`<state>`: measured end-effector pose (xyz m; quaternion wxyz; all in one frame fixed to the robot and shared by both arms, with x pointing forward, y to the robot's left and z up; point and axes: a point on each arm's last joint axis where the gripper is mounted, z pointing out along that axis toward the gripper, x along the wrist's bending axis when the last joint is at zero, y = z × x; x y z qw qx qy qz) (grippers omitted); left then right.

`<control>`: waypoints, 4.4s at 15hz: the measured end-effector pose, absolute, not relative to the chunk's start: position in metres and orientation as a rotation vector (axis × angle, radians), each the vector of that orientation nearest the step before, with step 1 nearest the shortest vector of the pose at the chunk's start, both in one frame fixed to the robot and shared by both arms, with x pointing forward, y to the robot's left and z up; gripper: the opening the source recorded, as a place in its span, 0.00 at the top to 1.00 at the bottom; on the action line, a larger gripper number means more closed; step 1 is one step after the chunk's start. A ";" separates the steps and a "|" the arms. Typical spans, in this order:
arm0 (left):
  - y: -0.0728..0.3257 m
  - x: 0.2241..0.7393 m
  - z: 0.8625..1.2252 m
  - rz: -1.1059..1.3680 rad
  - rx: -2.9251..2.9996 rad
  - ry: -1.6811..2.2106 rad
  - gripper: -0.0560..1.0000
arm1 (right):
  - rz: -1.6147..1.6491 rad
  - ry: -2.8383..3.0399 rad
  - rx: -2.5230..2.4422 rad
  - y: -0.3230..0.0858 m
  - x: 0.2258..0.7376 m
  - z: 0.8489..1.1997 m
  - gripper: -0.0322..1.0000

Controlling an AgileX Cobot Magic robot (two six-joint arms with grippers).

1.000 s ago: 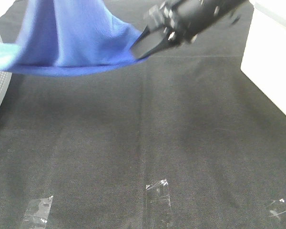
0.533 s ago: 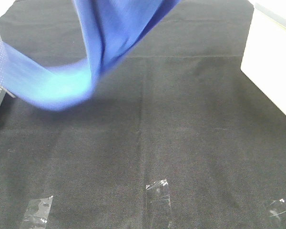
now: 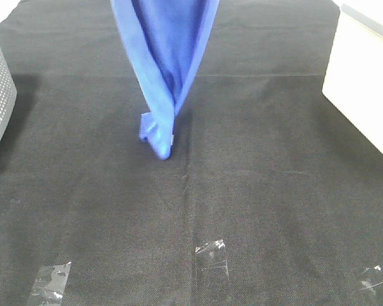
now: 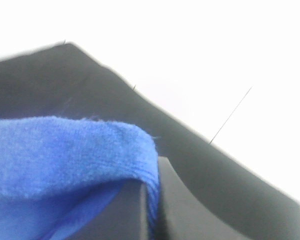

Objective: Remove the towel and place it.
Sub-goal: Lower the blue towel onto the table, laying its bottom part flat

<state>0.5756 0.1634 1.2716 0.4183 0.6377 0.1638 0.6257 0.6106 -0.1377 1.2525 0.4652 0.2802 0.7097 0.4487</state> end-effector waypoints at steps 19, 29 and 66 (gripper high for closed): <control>0.174 0.727 1.238 1.844 1.332 0.196 0.95 | 1.178 1.306 0.402 -0.115 0.697 1.224 0.97; 0.167 0.755 1.221 1.893 1.224 0.151 0.95 | 1.236 1.251 0.544 -0.143 0.730 1.217 0.97; 0.148 0.644 1.246 0.998 1.960 1.218 0.95 | 1.059 2.185 1.213 -0.166 0.612 1.245 0.97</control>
